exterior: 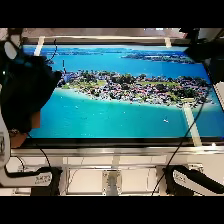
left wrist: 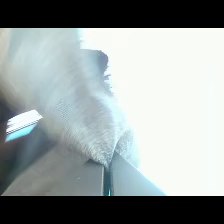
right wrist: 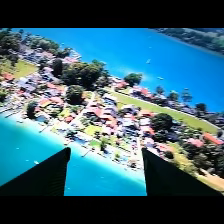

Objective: Fold the clothes and pants, and hang the long-sleeved shirts on hangers.

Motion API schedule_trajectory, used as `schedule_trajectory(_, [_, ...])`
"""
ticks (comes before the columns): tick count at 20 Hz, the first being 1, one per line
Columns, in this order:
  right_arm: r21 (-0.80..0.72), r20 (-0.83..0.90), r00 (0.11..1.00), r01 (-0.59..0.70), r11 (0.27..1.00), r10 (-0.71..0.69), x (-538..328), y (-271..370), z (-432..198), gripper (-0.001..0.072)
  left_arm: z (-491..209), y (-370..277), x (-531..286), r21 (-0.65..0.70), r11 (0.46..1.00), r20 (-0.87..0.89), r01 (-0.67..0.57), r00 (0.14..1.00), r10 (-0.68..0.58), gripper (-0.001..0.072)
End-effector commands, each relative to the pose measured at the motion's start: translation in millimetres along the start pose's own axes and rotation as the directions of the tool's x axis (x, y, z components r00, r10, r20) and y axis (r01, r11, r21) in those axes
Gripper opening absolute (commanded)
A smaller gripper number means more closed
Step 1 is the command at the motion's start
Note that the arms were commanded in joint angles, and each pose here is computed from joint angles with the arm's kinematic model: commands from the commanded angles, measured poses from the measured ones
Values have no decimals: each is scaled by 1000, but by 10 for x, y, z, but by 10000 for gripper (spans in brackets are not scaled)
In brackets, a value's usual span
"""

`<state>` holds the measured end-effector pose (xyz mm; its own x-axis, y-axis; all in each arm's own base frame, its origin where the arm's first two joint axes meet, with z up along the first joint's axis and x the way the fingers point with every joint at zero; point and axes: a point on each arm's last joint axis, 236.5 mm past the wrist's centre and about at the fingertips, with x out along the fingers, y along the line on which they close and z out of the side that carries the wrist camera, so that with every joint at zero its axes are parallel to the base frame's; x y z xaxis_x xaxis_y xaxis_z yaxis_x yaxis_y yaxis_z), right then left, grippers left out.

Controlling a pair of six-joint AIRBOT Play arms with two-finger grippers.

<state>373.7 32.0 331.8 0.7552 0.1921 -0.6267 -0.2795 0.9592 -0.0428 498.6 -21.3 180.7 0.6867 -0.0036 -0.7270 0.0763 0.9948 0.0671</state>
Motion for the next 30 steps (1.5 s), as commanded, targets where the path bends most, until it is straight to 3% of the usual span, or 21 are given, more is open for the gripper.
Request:
schedule_trajectory(1, [-37,34,963,268,963,-267,-723,-439,-25,523,79,-1720,-757,137,918,66,372,921,-383,38])
schedule_trajectory(4, [-46,85,919,389,920,-384,-1113,-607,-33,523,-389,-3038,-970,283,778,-57,561,820,-570,38])
schedule_trajectory(8, [-43,107,909,410,911,-403,-1163,-641,0,523,-1249,-4675,-976,425,584,-169,691,695,-699,37])
schedule_trajectory(10, [-49,72,916,399,916,-395,-1032,-655,-72,522,-1569,-5260,-963,456,522,-159,721,643,-750,38])
schedule_trajectory(13, [-57,6,925,379,924,-379,-785,-680,-207,521,-1743,-5676,-949,444,491,-116,750,592,-798,38])
schedule_trajectory(15, [-60,-26,929,368,928,-370,-629,-703,-257,521,-1513,-5542,-903,435,519,-74,736,603,-794,69])
schedule_trajectory(16, [-60,-40,930,363,930,-366,-563,-714,-276,521,-1296,-5370,-887,424,545,-41,724,616,-786,317])
schedule_trajectory(17, [-61,-53,930,359,931,-363,-495,-727,-293,521,-1028,-5089,-866,408,582,-9,703,641,-768,671])
schedule_trajectory(19, [-65,-77,931,352,934,-357,-377,-750,-328,521,-558,-4220,-728,417,694,26,588,755,-655,694])
schedule_trajectory(22, [-34,-114,935,335,942,-337,-175,-767,-358,521,-99,-2329,-373,392,887,45,243,958,-283,693])
schedule_trajectory(24, [-13,-147,952,270,963,-269,68,-673,-387,522,-90,-1256,-120,269,958,-17,97,995,-96,693])
schedule_trajectory(26, [4,-210,960,192,981,-187,384,-571,-481,522,-259,-399,187,88,996,-117,33,993,-23,693])
schedule_trajectory(28, [31,-292,951,120,992,-106,762,-481,-682,522,-517,59,472,-104,993,-211,58,974,-79,693])
schedule_trajectory(30, [65,-375,926,71,995,-42,1140,-420,-961,522,-724,297,736,-214,972,-260,96,954,-151,693])
